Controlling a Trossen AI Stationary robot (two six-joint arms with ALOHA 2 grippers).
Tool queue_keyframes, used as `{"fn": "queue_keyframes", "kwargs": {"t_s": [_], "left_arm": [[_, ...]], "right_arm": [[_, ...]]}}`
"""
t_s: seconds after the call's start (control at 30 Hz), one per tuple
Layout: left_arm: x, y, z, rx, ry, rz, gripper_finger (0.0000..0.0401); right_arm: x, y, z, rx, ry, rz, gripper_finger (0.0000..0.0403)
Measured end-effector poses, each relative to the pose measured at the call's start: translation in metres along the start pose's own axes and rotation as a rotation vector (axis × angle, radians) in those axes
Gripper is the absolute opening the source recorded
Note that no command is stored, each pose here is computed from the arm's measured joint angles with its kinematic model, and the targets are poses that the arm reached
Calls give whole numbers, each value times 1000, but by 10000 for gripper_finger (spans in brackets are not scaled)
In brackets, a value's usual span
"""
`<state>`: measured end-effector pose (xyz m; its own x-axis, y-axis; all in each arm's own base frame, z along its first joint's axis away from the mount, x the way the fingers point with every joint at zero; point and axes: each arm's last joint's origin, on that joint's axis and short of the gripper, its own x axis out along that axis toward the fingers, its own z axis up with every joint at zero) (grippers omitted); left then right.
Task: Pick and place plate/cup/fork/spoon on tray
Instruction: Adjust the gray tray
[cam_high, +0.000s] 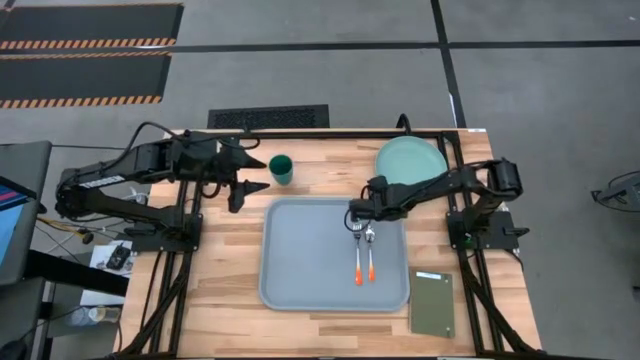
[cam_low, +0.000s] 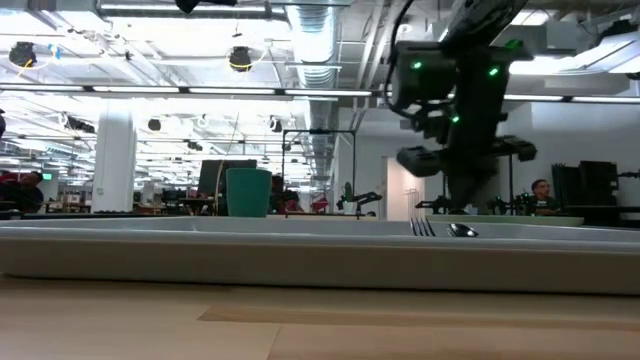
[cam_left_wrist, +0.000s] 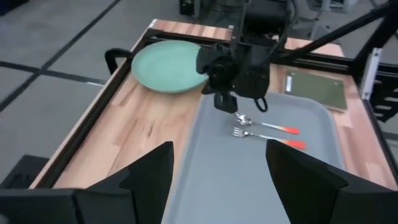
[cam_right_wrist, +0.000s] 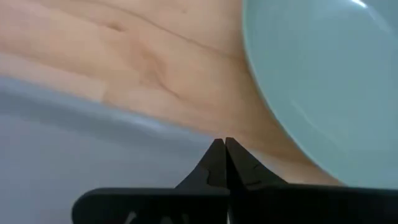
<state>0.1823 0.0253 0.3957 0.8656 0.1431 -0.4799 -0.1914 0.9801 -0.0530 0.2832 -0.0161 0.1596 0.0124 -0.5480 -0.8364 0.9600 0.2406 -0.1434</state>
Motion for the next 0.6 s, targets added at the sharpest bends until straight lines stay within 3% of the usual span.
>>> {"fn": "queue_keyframes", "kwargs": {"t_s": [0.13, 0.2, 0.33, 0.47, 0.6], "left_arm": [[0, 0, 2, 9, -23, -6, 242], [0, 0, 4, 22, -42, -7, 242], [1, -1, 6, 27, -58, -19, 242], [6, -3, 3, 24, -82, -83, 242], [22, -4, -15, -10, -110, -168, 242]], "right_arm": [[-28, -12, -11, 21, 3, 10, 3], [-35, -24, -17, 33, 21, -65, 2], [-37, -39, -27, 69, 74, -193, 2], [-37, -39, -37, 85, 116, -218, 2], [-34, -37, -45, 87, 137, -274, 1]]}}
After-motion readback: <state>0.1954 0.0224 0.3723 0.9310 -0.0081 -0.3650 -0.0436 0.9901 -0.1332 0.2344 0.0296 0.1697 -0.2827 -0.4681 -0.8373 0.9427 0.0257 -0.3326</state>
